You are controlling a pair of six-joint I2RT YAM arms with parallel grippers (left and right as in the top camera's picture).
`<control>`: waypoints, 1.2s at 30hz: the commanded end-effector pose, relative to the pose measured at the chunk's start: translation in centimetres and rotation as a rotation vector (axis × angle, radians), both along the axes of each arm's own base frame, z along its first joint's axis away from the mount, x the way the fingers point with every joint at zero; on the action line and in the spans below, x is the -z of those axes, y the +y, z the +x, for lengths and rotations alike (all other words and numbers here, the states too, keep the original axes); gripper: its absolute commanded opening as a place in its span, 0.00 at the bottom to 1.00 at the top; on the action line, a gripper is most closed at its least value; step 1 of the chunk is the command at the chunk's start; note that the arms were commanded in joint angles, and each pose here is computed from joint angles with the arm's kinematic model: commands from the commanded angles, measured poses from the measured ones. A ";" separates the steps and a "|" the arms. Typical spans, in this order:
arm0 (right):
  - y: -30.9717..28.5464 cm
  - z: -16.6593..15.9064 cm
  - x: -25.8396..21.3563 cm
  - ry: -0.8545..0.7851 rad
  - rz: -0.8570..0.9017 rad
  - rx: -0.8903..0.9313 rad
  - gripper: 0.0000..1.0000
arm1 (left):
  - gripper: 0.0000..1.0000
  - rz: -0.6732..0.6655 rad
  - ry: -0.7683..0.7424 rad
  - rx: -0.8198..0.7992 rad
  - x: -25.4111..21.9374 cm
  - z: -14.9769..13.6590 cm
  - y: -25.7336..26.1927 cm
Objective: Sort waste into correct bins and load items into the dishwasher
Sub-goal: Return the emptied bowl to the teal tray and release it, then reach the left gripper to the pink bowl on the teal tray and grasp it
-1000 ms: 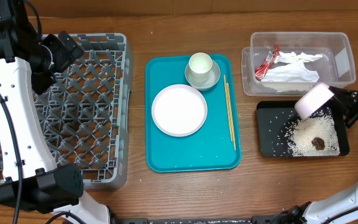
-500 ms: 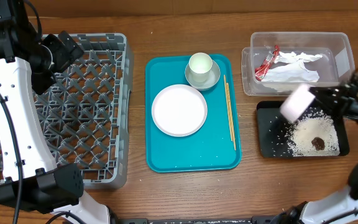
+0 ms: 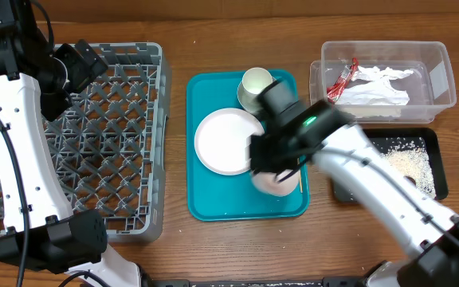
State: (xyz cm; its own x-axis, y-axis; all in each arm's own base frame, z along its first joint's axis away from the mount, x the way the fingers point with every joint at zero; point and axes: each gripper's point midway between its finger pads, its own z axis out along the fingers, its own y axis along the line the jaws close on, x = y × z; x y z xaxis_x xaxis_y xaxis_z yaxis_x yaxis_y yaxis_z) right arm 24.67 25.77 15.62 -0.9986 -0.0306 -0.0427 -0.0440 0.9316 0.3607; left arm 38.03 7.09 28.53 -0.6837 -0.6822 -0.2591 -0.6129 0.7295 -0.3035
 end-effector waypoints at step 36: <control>-31.0 12.8 -13.1 -0.189 -0.345 1.031 1.00 | 1.00 0.004 0.000 -0.001 0.0 0.1 -0.1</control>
State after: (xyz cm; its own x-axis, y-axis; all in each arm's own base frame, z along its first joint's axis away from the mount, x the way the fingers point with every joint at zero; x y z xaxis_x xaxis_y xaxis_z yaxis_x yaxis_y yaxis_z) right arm 37.71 -0.37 27.88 -0.6231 0.7083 -0.3317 0.7151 0.6877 0.1254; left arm 38.03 7.09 28.52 -0.6836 -0.6822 -0.2593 -0.6131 0.7295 -0.3032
